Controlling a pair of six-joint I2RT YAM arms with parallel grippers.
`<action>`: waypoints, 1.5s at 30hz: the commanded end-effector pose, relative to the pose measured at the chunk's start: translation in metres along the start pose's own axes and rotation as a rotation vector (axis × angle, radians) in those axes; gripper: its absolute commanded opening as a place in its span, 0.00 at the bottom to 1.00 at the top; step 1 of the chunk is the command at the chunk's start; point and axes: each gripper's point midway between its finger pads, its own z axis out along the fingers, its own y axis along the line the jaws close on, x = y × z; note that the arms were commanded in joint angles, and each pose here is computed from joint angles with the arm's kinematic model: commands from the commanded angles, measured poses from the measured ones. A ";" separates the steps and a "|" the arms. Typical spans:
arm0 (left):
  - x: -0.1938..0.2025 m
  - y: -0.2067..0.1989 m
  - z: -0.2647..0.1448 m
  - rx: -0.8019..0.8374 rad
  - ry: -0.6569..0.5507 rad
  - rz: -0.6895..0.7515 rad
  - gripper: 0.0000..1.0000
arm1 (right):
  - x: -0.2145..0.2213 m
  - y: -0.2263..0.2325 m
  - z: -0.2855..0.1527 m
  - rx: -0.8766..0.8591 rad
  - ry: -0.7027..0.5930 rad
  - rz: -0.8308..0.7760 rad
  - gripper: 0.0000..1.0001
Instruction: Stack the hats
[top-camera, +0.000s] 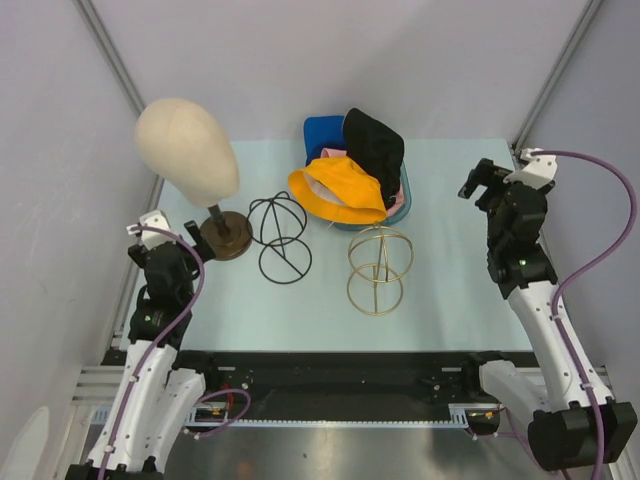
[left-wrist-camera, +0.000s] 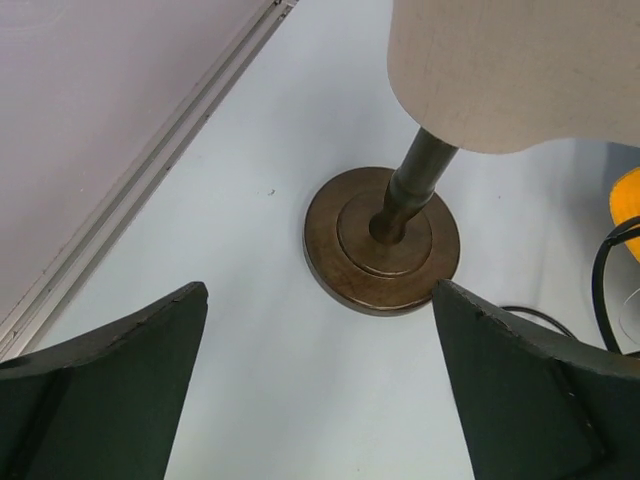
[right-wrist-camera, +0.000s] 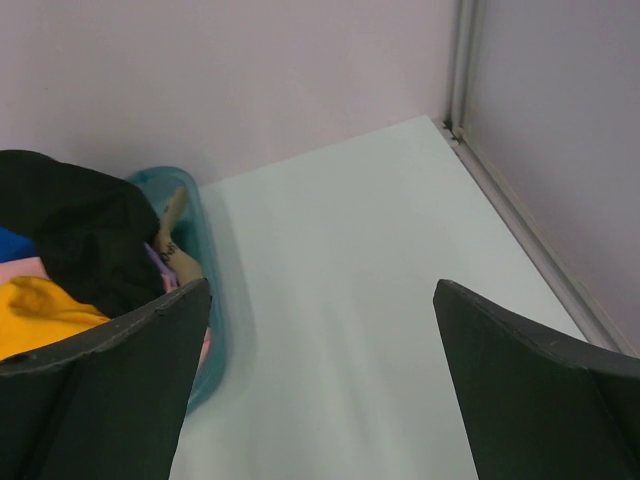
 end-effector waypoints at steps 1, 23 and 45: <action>-0.022 -0.001 -0.006 0.012 -0.067 -0.005 1.00 | -0.016 0.041 0.011 -0.163 0.009 -0.005 0.98; -0.039 -0.011 -0.018 0.089 -0.087 0.035 1.00 | 0.135 0.341 -0.004 -0.798 0.376 -0.547 0.93; -0.032 0.001 -0.027 0.056 -0.085 0.022 1.00 | 0.073 0.321 0.072 -0.471 0.180 -0.771 0.00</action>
